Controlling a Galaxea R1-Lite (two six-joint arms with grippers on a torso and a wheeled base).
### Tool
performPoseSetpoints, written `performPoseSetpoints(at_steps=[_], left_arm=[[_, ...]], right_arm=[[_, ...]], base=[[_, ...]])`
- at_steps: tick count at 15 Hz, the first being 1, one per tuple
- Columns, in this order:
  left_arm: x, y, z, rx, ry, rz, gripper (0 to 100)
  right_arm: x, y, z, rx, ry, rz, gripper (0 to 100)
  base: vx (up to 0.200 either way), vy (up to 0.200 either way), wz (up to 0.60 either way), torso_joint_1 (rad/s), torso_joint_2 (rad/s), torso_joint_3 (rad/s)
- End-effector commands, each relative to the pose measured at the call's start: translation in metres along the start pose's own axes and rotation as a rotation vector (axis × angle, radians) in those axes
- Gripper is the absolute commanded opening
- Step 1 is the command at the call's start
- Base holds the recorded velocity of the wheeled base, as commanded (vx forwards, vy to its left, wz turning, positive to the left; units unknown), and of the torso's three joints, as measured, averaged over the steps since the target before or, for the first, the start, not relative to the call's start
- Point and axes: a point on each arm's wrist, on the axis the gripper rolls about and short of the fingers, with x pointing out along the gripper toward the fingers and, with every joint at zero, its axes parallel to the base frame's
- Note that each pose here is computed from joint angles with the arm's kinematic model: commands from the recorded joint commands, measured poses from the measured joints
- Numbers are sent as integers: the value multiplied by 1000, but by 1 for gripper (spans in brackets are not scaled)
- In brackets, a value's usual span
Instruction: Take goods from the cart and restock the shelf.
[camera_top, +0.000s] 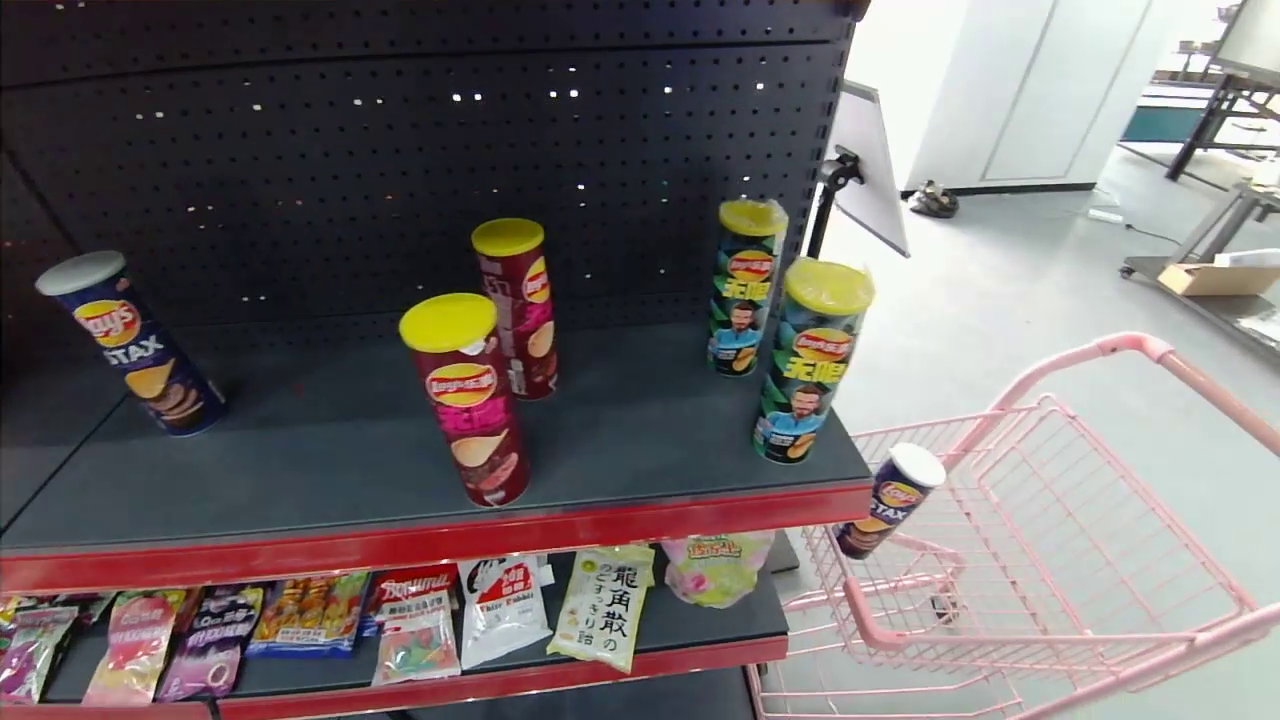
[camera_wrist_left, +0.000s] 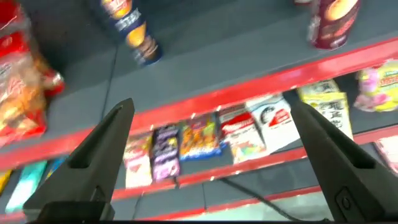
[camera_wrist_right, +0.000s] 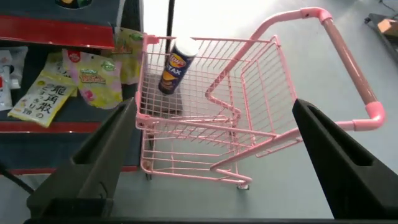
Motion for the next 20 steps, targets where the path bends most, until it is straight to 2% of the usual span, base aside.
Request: performPoseSetpoints(at_steps=[1, 7, 11, 20], left_arm=[[-2, 0, -1, 7, -9, 2, 100], [-6, 0, -3, 4, -32, 4, 100], [-8, 1, -4, 1, -43, 4, 100], [-16, 2, -8, -7, -84, 9, 100]], right_arm=[[0, 0, 0, -1, 4, 1, 100], [0, 0, 0, -1, 4, -2, 100], [2, 1, -2, -5, 14, -5, 100], [5, 3, -10, -14, 44, 0, 100]], base=[[0, 0, -600, -2, 2, 7], [0, 0, -600, 1, 3, 5], [0, 0, 0, 1, 13, 1], [0, 0, 0, -136, 326, 185]])
